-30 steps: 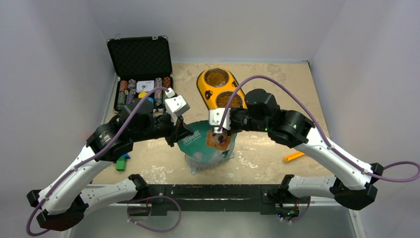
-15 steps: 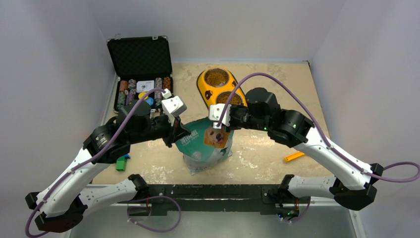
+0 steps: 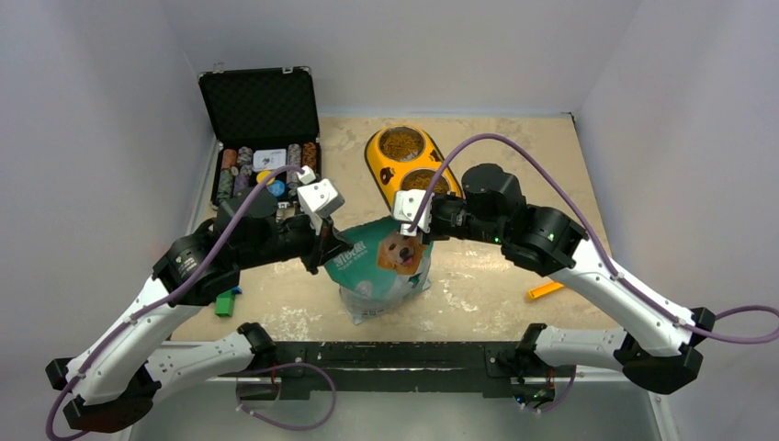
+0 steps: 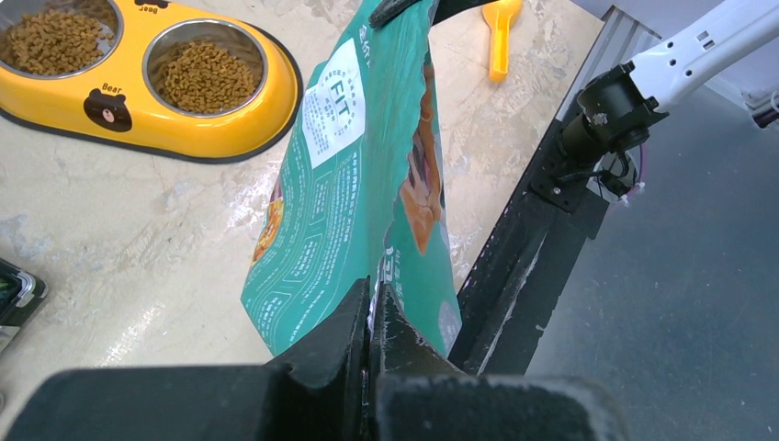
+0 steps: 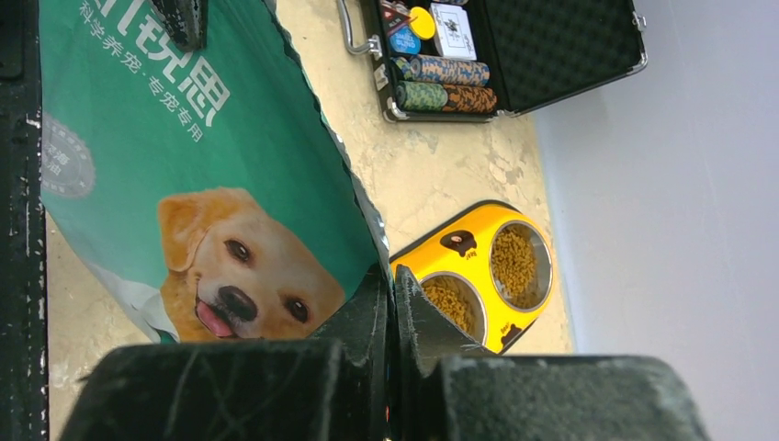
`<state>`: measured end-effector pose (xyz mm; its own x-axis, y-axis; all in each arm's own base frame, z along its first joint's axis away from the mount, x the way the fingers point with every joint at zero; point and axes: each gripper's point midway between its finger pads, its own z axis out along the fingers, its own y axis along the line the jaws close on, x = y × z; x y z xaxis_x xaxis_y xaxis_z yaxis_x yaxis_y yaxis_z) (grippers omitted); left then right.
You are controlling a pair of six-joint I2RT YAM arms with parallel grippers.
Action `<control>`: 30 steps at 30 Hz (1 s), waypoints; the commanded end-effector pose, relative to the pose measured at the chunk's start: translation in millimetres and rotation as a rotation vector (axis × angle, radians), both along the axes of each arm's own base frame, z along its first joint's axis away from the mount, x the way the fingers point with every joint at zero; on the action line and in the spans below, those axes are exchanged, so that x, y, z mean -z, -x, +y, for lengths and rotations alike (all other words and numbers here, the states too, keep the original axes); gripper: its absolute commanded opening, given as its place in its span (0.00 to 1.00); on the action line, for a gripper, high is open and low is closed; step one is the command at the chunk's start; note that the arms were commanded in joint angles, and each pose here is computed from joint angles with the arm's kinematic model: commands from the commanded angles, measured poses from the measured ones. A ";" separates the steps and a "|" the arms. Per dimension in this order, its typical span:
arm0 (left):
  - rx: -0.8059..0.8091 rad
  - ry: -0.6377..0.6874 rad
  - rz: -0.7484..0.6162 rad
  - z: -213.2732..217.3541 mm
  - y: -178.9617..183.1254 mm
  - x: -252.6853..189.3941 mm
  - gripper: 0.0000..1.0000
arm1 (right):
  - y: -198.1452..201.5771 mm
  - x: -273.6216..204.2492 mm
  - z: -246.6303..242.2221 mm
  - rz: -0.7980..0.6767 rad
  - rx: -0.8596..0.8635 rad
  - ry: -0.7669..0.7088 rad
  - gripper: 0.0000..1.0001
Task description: Serve the pet food
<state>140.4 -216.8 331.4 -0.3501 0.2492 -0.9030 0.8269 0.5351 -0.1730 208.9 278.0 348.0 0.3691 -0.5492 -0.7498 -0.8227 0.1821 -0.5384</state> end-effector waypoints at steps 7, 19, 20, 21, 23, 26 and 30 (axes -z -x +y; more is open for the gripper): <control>-0.057 0.054 -0.036 32.8 19.6 -23.8 0.00 | -51.6 -18.3 -74.6 -0.150 0.386 0.028 0.22; -0.041 0.061 0.002 24.4 19.6 -24.6 0.00 | -34.3 -16.4 -73.6 -0.136 0.281 0.037 0.00; -0.043 0.061 0.000 24.5 19.2 -25.1 0.00 | -38.5 -16.1 -76.3 -0.149 0.307 0.038 0.00; -0.044 0.062 -0.004 24.8 18.9 -25.9 0.00 | -39.2 -18.9 -75.9 -0.166 0.310 0.015 0.00; -0.044 0.060 -0.004 24.7 18.5 -27.0 0.00 | -38.8 -30.7 -75.7 -0.202 0.317 -0.056 0.27; -0.043 0.057 0.001 23.6 17.9 -27.9 0.00 | -21.9 -28.6 -63.4 -0.198 0.181 -0.043 0.51; -0.036 0.061 0.013 19.8 17.5 -30.4 0.18 | 2.1 -28.7 -50.8 -0.168 0.036 -0.063 0.65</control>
